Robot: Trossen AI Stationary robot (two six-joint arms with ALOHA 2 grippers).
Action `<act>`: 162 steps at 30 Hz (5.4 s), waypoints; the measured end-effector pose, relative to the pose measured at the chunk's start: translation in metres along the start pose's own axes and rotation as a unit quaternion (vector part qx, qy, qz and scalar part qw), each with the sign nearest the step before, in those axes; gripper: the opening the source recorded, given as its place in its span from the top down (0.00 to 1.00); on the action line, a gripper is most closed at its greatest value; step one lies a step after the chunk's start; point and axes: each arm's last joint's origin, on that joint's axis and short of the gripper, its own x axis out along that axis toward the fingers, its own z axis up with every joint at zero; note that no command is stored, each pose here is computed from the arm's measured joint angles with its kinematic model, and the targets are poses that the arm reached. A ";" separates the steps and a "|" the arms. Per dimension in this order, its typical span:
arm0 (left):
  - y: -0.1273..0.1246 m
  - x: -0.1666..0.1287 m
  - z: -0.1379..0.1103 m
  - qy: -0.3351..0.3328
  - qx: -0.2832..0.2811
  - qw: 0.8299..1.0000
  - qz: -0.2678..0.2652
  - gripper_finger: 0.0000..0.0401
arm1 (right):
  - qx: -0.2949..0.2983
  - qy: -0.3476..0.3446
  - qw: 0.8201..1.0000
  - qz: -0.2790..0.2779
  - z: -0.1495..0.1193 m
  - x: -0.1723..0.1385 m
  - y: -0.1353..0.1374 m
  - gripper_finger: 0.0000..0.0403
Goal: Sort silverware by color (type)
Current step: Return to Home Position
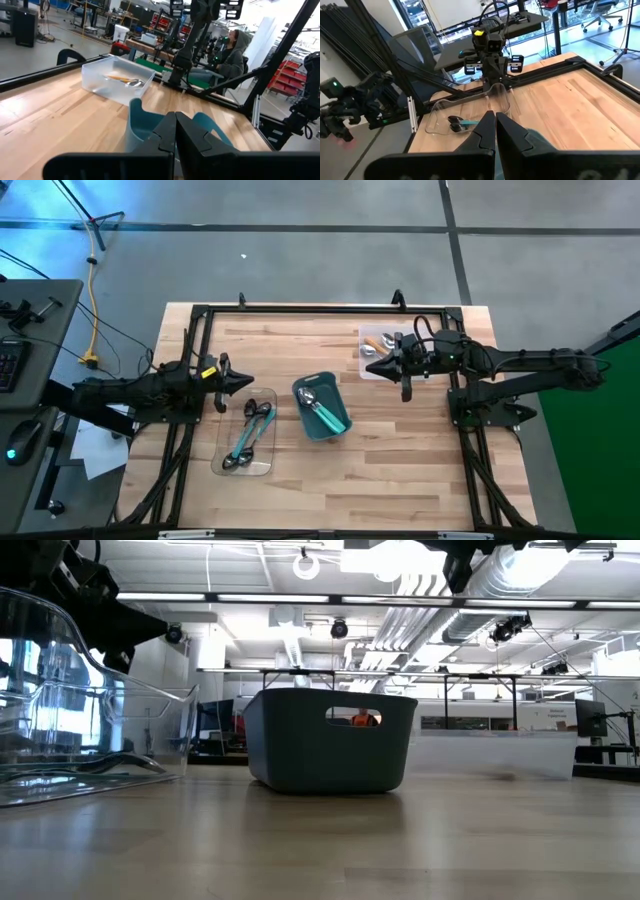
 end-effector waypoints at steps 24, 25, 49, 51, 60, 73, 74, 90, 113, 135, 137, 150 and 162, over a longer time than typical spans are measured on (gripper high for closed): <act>0.000 0.000 0.000 0.000 0.000 1.000 0.000 1.00 | -0.087 -0.045 0.994 0.040 0.007 -0.115 0.020 1.00; 0.000 0.000 0.000 0.000 0.000 1.000 0.001 1.00 | -0.089 -0.047 0.994 0.040 0.007 -0.116 0.020 1.00; 0.000 0.000 0.000 0.000 0.000 1.000 0.000 1.00 | -0.019 -0.110 0.992 0.063 -0.083 -0.070 -0.013 1.00; 0.000 0.000 0.000 0.000 0.000 1.000 0.000 1.00 | -0.021 -0.114 0.991 0.064 -0.085 -0.070 -0.013 1.00; 0.000 0.000 0.000 0.000 0.000 1.000 0.000 1.00 | -0.033 -0.114 0.991 0.062 -0.087 -0.069 -0.014 1.00; 0.000 0.000 0.000 0.000 0.000 1.000 0.000 1.00 | -0.068 -0.119 0.989 0.064 -0.087 -0.074 -0.013 1.00; 0.000 0.000 0.000 0.000 0.000 1.000 0.000 1.00 | -0.071 -0.116 0.989 0.063 -0.088 -0.075 -0.013 1.00; 0.000 0.000 0.000 0.000 0.000 1.000 0.000 1.00 | -0.069 -0.182 0.978 0.080 -0.117 -0.082 -0.022 1.00; 0.000 0.000 0.000 0.000 0.000 1.000 0.000 1.00 | -0.060 -0.084 0.995 0.004 -0.154 -0.091 -0.035 1.00; 0.000 0.000 0.000 0.001 0.000 1.000 0.001 1.00 | -0.097 -0.079 0.992 -0.008 -0.155 -0.090 -0.036 1.00; 0.000 0.000 0.000 0.001 0.000 1.000 0.001 1.00 | -0.100 -0.079 0.992 -0.009 -0.155 -0.090 -0.036 1.00; 0.000 0.000 0.000 0.001 0.000 1.000 0.001 1.00 | -0.091 -0.072 0.993 -0.009 -0.156 -0.089 -0.036 1.00; 0.000 0.000 0.000 0.002 0.000 1.000 0.001 1.00 | -0.091 -0.072 0.993 -0.009 -0.156 -0.089 -0.036 1.00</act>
